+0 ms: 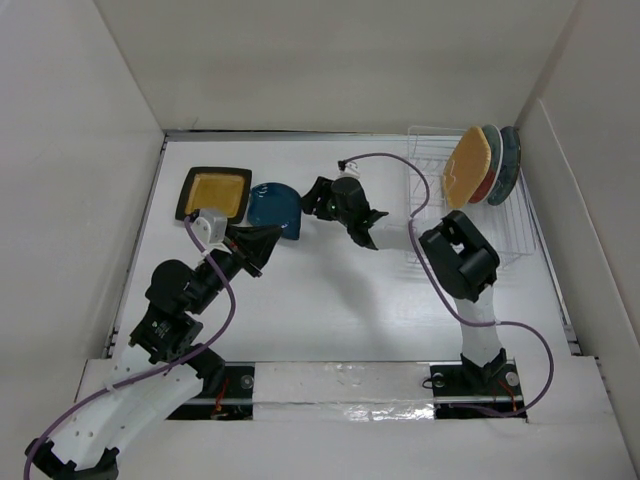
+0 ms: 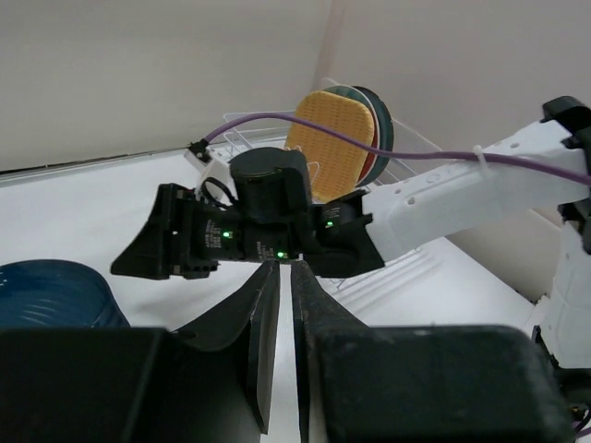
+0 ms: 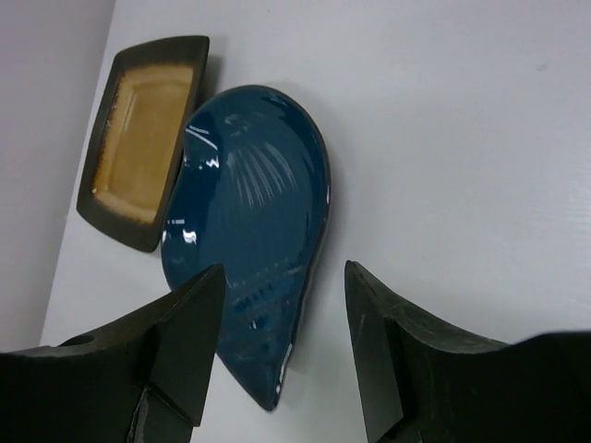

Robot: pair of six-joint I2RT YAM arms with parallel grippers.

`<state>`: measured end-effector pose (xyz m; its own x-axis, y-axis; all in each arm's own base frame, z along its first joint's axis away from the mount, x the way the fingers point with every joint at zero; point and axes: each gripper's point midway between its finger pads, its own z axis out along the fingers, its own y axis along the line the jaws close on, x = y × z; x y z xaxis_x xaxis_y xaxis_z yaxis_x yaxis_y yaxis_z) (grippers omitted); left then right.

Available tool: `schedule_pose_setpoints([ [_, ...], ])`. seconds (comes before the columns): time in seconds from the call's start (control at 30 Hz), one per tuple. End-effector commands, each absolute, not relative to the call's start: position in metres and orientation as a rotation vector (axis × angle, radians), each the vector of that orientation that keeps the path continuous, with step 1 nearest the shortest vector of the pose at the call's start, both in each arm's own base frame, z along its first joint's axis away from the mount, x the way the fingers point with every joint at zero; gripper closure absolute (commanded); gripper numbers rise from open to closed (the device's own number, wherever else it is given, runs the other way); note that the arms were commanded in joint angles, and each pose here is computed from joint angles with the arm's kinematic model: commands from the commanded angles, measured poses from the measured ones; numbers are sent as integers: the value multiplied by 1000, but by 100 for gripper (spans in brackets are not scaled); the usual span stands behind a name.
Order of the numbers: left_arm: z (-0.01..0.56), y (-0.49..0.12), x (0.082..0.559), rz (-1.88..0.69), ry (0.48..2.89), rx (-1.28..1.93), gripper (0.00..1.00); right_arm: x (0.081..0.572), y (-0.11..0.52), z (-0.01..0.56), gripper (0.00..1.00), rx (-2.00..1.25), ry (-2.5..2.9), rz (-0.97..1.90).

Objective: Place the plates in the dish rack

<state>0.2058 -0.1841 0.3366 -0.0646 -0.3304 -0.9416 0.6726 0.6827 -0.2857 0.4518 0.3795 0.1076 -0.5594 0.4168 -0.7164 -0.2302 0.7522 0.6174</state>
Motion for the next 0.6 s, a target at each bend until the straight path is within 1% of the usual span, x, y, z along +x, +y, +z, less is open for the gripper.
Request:
schedule_pose_setpoints([
  [0.0, 356, -184, 200, -864, 1343, 313, 91, 468, 401, 120, 40, 232, 1953, 922],
  [0.03, 357, -183, 199, -865, 1341, 311, 90, 469, 405, 99, 40, 236, 1990, 918],
  [0.1, 357, -182, 200, -860, 1338, 306, 89, 473, 412, 91, 41, 249, 1998, 945],
  [0.13, 357, -182, 200, -859, 1340, 307, 89, 473, 415, 74, 41, 252, 2031, 942],
  [0.3, 358, -183, 199, -865, 1336, 311, 88, 482, 424, 57, 42, 252, 2061, 935],
  [0.33, 358, -182, 198, -864, 1333, 309, 88, 484, 426, 60, 45, 253, 2054, 938],
  [0.4, 358, -182, 198, -863, 1333, 308, 88, 485, 427, 51, 53, 266, 2073, 931],
  [0.43, 358, -182, 199, -864, 1334, 309, 88, 486, 428, 49, 55, 274, 2077, 935],
  [0.47, 357, -183, 199, -865, 1337, 313, 88, 488, 431, 52, 59, 285, 2069, 949],
  [0.5, 358, -183, 198, -866, 1334, 312, 88, 493, 427, 51, 68, 302, 2067, 945],
  [0.57, 359, -181, 198, -864, 1329, 308, 88, 498, 425, 53, 71, 311, 2068, 958],
])
